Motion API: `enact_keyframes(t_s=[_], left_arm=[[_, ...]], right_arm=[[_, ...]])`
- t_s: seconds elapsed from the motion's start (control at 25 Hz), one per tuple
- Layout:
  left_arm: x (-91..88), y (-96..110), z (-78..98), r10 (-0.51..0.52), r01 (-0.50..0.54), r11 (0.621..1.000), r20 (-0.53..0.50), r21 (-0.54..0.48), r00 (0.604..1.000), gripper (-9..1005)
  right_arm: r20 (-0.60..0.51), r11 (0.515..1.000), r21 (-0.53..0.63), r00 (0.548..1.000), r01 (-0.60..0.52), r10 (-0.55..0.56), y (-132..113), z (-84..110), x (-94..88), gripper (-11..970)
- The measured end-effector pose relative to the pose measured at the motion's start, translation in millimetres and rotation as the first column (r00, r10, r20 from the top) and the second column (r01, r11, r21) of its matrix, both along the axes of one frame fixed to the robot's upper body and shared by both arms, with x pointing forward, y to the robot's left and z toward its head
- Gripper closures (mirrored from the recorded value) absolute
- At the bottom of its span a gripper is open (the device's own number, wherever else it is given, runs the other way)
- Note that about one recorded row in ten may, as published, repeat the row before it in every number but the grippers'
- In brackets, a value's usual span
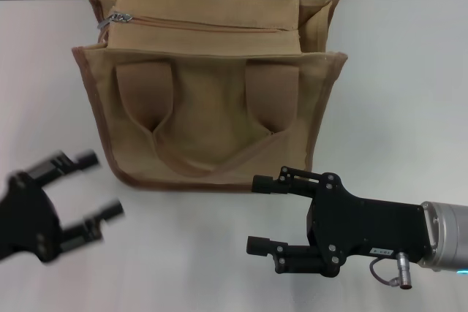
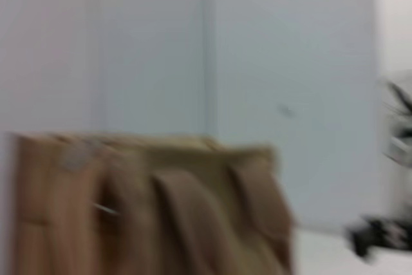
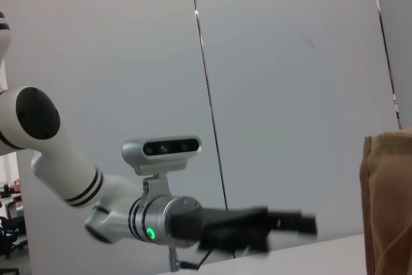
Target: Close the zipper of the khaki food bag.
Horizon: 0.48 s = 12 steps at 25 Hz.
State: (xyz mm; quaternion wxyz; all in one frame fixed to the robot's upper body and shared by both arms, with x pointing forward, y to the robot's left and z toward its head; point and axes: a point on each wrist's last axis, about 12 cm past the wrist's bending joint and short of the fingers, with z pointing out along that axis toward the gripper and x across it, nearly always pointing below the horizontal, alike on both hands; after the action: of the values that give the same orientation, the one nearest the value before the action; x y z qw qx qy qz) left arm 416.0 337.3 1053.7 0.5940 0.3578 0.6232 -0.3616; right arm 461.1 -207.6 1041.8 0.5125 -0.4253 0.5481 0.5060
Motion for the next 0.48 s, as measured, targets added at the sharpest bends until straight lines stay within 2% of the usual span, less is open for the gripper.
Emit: enact_keyframes(t_s=[0.08,0.12,0.2,0.24,0.28,0.36,0.4,0.48], left_arm=[[-0.1,5.5,1.4,0.106,-0.104,0.992,0.025,-0.068,0.994,275],[3.1,10.0,2.8,0.227,-0.218,0.966,0.05,-0.143,0.973,278],[3.1,10.0,2.8,0.227,-0.218,0.966,0.05,-0.143,0.973,284],[6.3,10.7,2.2,0.28,-0.267,0.948,0.051,-0.171,0.959,288],[17.8,12.0,-0.6,0.38,-0.366,0.908,0.035,-0.206,0.924,291],[38.5,9.6,-4.7,0.45,-0.443,0.872,-0.015,-0.209,0.893,297],[50.2,6.7,-6.2,0.468,-0.465,0.863,-0.037,-0.198,0.883,300],[62.6,1.2,-6.0,0.467,-0.467,0.864,-0.045,-0.186,0.883,307]], right_arm=[[-0.005,1.0,0.001,1.0,0.002,-0.002,0.0,-0.6,-0.5,201],[-0.007,1.0,0.002,1.0,0.003,-0.003,-0.1,-0.9,-0.8,201],[-0.011,1.0,0.002,1.0,0.004,-0.004,-0.2,-1.3,-1.3,201],[-0.012,1.0,0.002,1.0,0.005,-0.005,-0.2,-1.4,-1.4,201],[-0.014,1.0,0.003,1.0,0.005,-0.005,-0.2,-1.6,-1.6,200],[-0.018,1.0,0.003,1.0,0.005,-0.005,-0.2,-2.2,-2.2,200],[-0.023,1.0,0.003,1.0,0.006,-0.006,-0.2,-2.7,-2.8,200],[-0.026,1.0,0.003,1.0,0.007,-0.007,-0.3,-3.1,-3.3,200]])
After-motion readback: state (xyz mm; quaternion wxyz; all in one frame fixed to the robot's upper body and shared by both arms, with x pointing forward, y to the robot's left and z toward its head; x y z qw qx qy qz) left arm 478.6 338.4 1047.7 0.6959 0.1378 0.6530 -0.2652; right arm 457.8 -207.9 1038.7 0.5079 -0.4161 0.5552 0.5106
